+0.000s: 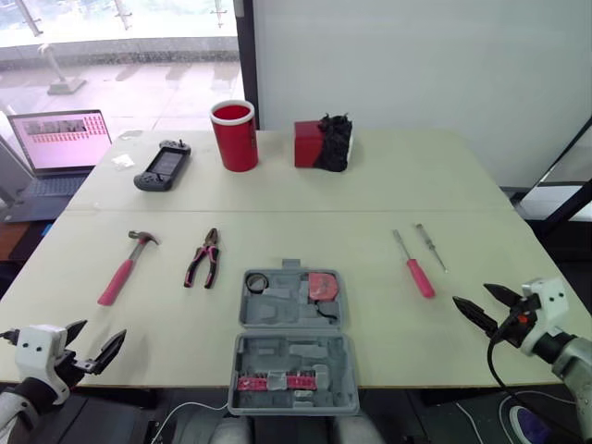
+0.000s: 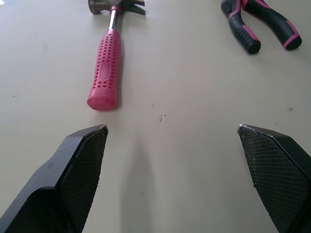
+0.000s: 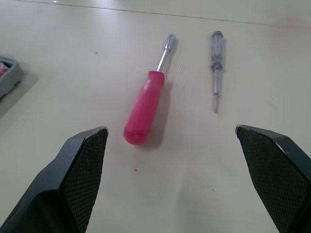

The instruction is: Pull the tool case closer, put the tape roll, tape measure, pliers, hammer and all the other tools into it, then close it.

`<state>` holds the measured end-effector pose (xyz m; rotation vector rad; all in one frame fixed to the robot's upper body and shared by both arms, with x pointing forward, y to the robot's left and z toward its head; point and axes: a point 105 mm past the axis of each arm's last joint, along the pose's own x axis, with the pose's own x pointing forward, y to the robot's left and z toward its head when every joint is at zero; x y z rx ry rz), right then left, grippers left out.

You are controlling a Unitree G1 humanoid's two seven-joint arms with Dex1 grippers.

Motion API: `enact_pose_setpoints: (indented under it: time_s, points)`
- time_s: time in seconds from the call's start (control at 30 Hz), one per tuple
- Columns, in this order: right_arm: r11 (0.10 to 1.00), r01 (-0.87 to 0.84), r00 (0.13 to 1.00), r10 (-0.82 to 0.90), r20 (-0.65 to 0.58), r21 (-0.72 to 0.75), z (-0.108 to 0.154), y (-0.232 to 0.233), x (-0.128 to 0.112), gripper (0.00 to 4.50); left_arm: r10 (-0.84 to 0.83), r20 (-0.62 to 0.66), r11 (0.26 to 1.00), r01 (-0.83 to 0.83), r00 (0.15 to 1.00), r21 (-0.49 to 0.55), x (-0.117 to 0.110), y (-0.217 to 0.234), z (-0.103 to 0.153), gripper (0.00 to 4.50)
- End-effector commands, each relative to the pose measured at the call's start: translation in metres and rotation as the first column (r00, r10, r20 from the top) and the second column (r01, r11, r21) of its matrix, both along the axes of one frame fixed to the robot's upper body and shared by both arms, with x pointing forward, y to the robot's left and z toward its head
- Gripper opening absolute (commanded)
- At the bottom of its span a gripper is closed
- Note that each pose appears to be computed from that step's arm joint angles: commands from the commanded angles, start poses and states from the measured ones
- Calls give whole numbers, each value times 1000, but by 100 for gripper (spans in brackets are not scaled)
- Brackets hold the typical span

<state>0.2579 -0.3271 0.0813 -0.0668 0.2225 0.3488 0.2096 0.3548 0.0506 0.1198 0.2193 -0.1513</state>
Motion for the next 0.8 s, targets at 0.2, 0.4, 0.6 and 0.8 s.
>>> enact_pose_setpoints:
  time_s: [0.2, 0.4, 0.6, 0.8]
  points:
    - [951, -300, 947, 307, 99, -75, 51, 76, 23, 444, -6, 130, 992, 22, 991, -121, 23, -20, 38, 450]
    - [810, -583, 807, 587, 66, -65, 91, 152, 30, 444, -54, 58, 980, 64, 997, -188, 54, -63, 50, 450]
    - [643, -765, 641, 766, 54, -41, 131, 213, 17, 444, 74, 55, 995, -70, 996, -68, 105, -97, 79, 450]
    - [604, -790, 612, 782, -115, -104, 127, 226, 12, 444, 59, -26, 997, -60, 998, -56, 134, -134, 82, 450]
